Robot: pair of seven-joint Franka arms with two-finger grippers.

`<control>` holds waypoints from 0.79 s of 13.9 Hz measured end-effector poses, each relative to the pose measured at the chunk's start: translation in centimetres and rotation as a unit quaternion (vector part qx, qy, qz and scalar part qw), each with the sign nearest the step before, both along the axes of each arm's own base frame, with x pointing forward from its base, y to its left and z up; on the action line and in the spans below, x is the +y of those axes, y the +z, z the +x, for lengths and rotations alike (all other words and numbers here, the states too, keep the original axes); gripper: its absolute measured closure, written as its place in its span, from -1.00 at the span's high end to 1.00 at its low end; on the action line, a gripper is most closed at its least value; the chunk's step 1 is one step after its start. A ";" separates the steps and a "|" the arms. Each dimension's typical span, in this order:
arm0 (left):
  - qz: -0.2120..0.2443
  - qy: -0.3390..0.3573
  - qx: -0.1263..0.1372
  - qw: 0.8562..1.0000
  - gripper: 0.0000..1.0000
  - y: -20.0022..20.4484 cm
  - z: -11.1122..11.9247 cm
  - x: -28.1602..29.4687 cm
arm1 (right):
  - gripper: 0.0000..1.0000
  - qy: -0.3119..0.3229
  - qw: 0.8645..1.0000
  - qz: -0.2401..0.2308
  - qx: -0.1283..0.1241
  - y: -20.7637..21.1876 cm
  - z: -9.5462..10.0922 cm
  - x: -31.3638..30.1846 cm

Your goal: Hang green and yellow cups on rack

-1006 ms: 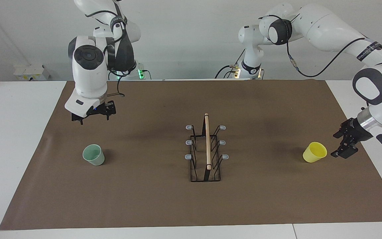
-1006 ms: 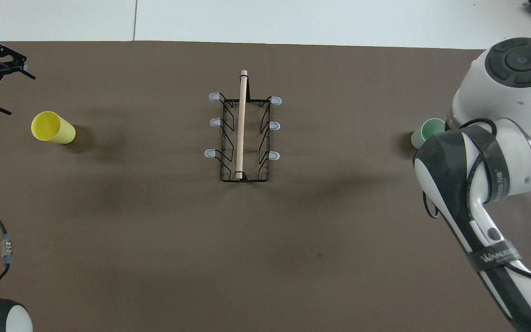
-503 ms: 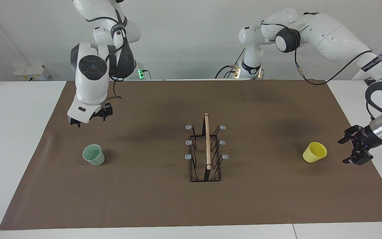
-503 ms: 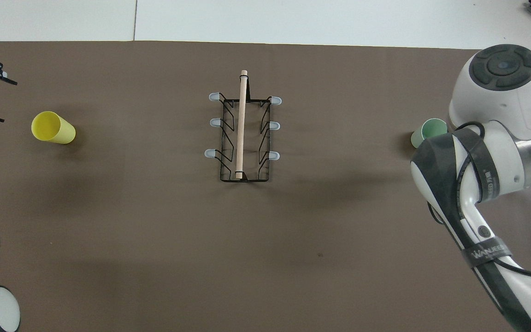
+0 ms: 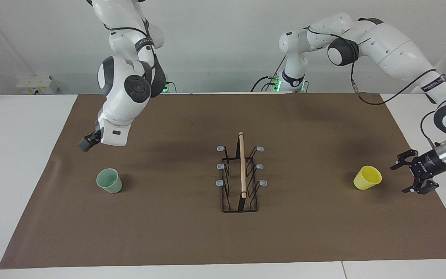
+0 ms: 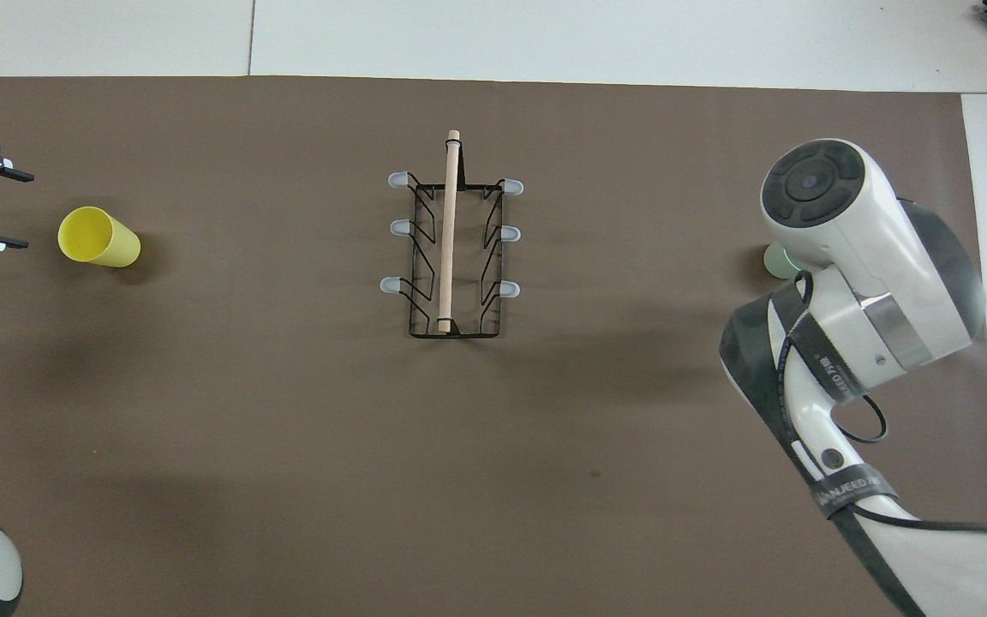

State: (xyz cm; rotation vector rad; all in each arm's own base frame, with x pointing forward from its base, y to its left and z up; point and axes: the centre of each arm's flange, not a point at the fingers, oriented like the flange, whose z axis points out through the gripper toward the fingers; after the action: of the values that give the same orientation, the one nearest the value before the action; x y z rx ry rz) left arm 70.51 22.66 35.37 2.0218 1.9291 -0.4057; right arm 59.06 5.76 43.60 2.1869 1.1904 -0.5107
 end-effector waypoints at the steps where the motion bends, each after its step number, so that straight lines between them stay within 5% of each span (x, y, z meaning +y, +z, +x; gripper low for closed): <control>1: -0.019 0.011 0.004 1.000 1.00 -0.8 -0.3 -0.1 | 1.00 0.009 1.000 -0.006 0.003 -0.8 -0.1 0.0; 11: -0.161 0.161 0.002 0.974 1.00 -6.5 -6.6 0.2 | 1.00 0.126 0.984 -0.104 0.069 -8.4 -0.5 2.5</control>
State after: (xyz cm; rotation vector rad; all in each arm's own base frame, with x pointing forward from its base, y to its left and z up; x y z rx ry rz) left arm 63.93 22.86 28.91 1.4781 1.9965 -0.5928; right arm 58.57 8.27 35.23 1.8190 1.3977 -0.6540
